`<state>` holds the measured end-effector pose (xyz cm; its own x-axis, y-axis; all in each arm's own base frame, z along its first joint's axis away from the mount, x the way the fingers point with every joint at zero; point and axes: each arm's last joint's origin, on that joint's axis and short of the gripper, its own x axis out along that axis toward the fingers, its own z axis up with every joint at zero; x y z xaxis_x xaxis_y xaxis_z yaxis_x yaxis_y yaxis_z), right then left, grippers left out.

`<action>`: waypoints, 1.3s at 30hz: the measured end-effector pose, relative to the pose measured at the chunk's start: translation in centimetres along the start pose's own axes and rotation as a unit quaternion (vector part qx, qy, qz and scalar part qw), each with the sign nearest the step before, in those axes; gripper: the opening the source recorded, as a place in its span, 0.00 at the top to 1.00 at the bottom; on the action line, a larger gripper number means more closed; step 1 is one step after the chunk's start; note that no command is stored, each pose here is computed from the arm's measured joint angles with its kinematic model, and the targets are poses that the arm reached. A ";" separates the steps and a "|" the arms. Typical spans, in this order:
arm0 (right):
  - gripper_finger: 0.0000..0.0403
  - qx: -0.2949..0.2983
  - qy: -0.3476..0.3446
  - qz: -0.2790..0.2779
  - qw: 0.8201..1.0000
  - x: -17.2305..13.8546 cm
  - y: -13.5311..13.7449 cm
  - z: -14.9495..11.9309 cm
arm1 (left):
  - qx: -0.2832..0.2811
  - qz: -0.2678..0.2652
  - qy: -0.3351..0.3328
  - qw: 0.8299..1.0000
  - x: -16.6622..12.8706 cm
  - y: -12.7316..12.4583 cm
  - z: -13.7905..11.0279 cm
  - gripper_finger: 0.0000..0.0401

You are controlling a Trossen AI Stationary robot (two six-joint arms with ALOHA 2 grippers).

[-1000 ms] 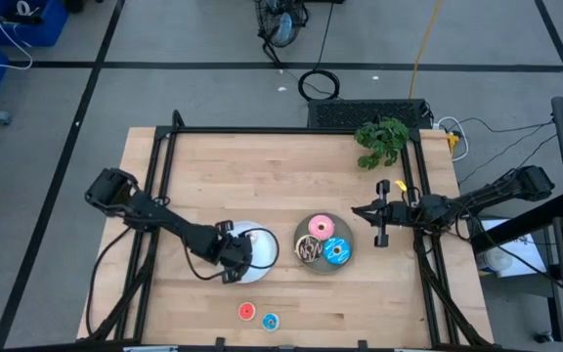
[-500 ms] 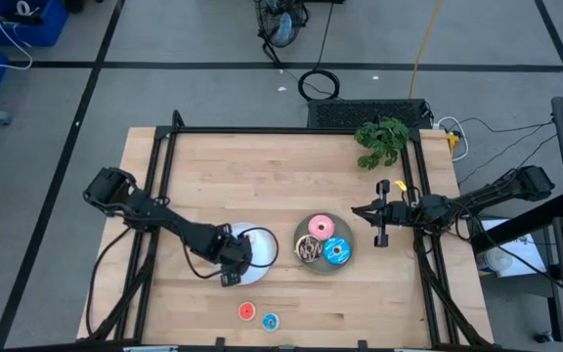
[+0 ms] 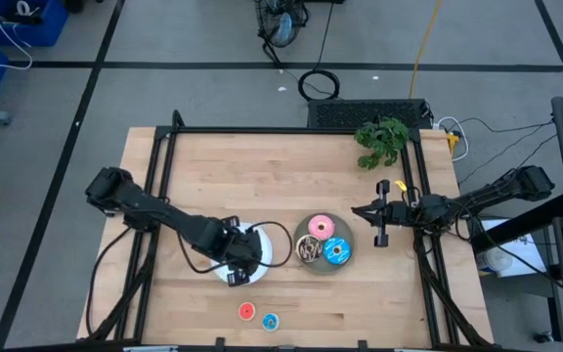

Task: Pick & Place donuts
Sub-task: Put the small brown donut on the white plate

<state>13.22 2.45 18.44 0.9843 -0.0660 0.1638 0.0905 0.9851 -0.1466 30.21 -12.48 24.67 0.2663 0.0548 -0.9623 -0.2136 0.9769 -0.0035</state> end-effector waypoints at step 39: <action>1.00 0.026 0.004 0.018 1.000 0.0 0.1 -0.1 | 0.067 0.024 -0.002 0.997 6.6 -0.6 -5.6 0.74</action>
<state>13.30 2.56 18.29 0.9879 -0.0319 0.1515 0.0477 0.9936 -0.1020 26.83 -13.86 16.75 0.2621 0.1017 -0.9597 -0.0980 0.9921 0.0784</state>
